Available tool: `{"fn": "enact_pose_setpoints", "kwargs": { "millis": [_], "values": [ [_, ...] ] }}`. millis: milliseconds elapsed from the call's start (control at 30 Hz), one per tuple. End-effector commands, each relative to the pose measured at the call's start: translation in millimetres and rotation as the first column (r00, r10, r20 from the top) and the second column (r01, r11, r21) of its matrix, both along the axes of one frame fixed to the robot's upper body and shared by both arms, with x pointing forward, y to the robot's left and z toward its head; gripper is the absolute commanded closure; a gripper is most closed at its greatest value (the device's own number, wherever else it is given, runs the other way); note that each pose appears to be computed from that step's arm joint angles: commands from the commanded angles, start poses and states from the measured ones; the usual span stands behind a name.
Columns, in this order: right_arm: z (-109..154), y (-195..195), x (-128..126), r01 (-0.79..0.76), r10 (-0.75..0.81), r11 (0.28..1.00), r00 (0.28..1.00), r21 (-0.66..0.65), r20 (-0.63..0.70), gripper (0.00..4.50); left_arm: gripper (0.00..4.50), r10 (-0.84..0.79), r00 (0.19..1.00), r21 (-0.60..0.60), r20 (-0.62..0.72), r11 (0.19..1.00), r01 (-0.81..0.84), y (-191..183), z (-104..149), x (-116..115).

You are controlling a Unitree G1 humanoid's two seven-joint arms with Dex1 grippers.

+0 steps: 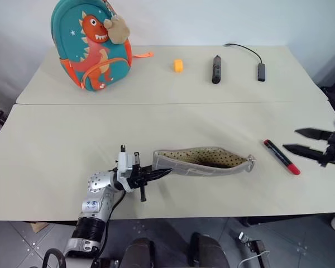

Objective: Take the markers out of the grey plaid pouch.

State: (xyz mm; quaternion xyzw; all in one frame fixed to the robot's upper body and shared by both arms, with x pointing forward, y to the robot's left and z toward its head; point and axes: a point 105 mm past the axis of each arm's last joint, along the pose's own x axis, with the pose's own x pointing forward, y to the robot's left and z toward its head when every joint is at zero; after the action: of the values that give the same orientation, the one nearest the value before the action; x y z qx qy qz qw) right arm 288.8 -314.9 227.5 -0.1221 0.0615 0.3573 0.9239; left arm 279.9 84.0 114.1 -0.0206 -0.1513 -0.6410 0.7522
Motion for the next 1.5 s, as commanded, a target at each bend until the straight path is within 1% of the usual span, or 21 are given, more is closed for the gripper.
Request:
{"fn": "enact_pose_setpoints", "kwargs": {
  "millis": [33, 67, 100, 133, 200, 333, 400, 533, 667, 700, 767, 833, 933, 967, 1067, 1133, 1200, 1233, 1500],
  "values": [
    [29, 24, -16, -0.122, 0.116, 0.991, 0.988, 0.055, 0.106, 0.88, 4.50, 0.014, 1.000, -0.022, 0.009, 1.000, -0.013, -1, 2, 2],
    [33, 31, -19, -0.147, 0.139, 0.986, 0.985, 0.079, 0.106, 1.06, 4.50, 0.013, 1.000, -0.023, 0.007, 1.000, -0.013, -1, 2, 2],
    [42, 48, -24, -0.222, 0.208, 0.965, 0.973, 0.143, 0.103, 1.50, 4.50, 0.008, 1.000, -0.026, 0.004, 1.000, -0.008, -3, 1, 2],
    [45, 62, -28, -0.275, 0.260, 0.947, 0.960, 0.169, 0.102, 1.72, 4.50, 0.003, 1.000, -0.026, 0.001, 1.000, -0.002, -5, 1, 2],
    [42, 90, -34, -0.373, 0.363, 0.920, 0.927, 0.116, 0.097, 2.38, 4.50, -0.003, 1.000, -0.024, -0.004, 1.000, 0.003, -6, 0, 2],
    [37, 122, -36, -0.462, 0.459, 0.887, 0.881, -0.005, 0.114, 3.76, 4.50, -0.014, 1.000, -0.017, -0.011, 1.000, 0.014, -6, 0, 2],
    [31, 140, -40, -0.530, 0.538, 0.842, 0.836, -0.096, 0.107, 4.45, 4.50, -0.017, 1.000, -0.012, -0.012, 1.000, 0.017, -6, 0, 2],
    [11, 163, -39, -0.594, 0.621, 0.769, 0.782, -0.236, 0.054, 4.48, 4.50, -0.010, 1.000, -0.013, -0.016, 1.000, 0.009, -6, 0, 3],
    [-10, 178, -23, -0.562, 0.588, 0.780, 0.809, -0.275, 0.013, 4.48, 4.50, -0.013, 1.000, -0.004, -0.014, 1.000, 0.013, -7, -2, 2],
    [-17, 179, -20, -0.556, 0.596, 0.758, 0.803, -0.341, 0.017, 4.48, 4.50, -0.014, 1.000, -0.003, -0.012, 1.000, 0.014, -7, -2, 2],
    [-26, 182, -16, -0.543, 0.604, 0.722, 0.797, -0.429, 0.008, 4.48, 4.50, -0.014, 1.000, -0.001, -0.009, 1.000, 0.014, -7, -2, 2],
    [-29, 188, -16, -0.546, 0.613, 0.704, 0.790, -0.455, 0.000, 4.48, 4.50, -0.013, 1.000, -0.001, -0.008, 1.000, 0.013, -7, -2, 1],
    [-33, 195, -25, -0.584, 0.643, 0.656, 0.764, -0.479, -0.051, 4.48, 4.50, -0.009, 1.000, -0.001, -0.006, 1.000, 0.009, -7, -2, 0],
    [-33, 197, -26, -0.583, 0.633, 0.662, 0.771, -0.472, -0.065, 4.48, 4.50, -0.009, 1.000, -0.001, -0.005, 1.000, 0.009, -7, -2, -1],
    [-34, 205, -29, -0.585, 0.628, 0.658, 0.774, -0.473, -0.083, 3.95, 4.50, -0.008, 1.000, -0.001, -0.007, 1.000, 0.008, -8, -3, -3],
    [-38, 207, -28, -0.573, 0.628, 0.636, 0.773, -0.517, -0.085, 3.31, 4.50, -0.008, 1.000, -0.002, -0.009, 1.000, 0.008, -8, -4, -5],
    [-44, 212, -28, -0.565, 0.648, 0.586, 0.757, -0.581, -0.083, 2.67, 4.50, -0.010, 1.000, -0.003, -0.012, 1.000, 0.010, -9, -5, -6],
    [-45, 216, -27, -0.556, 0.639, 0.585, 0.764, -0.591, -0.087, 2.35, 4.50, -0.011, 1.000, -0.003, -0.014, 1.000, 0.011, -9, -5, -6],
    [-56, 229, -15, -0.484, 0.559, 0.565, 0.820, -0.668, -0.122, 2.35, 4.50, -0.016, 1.000, 0.002, -0.017, 1.000, 0.016, -10, -5, -6]
  ]
}}
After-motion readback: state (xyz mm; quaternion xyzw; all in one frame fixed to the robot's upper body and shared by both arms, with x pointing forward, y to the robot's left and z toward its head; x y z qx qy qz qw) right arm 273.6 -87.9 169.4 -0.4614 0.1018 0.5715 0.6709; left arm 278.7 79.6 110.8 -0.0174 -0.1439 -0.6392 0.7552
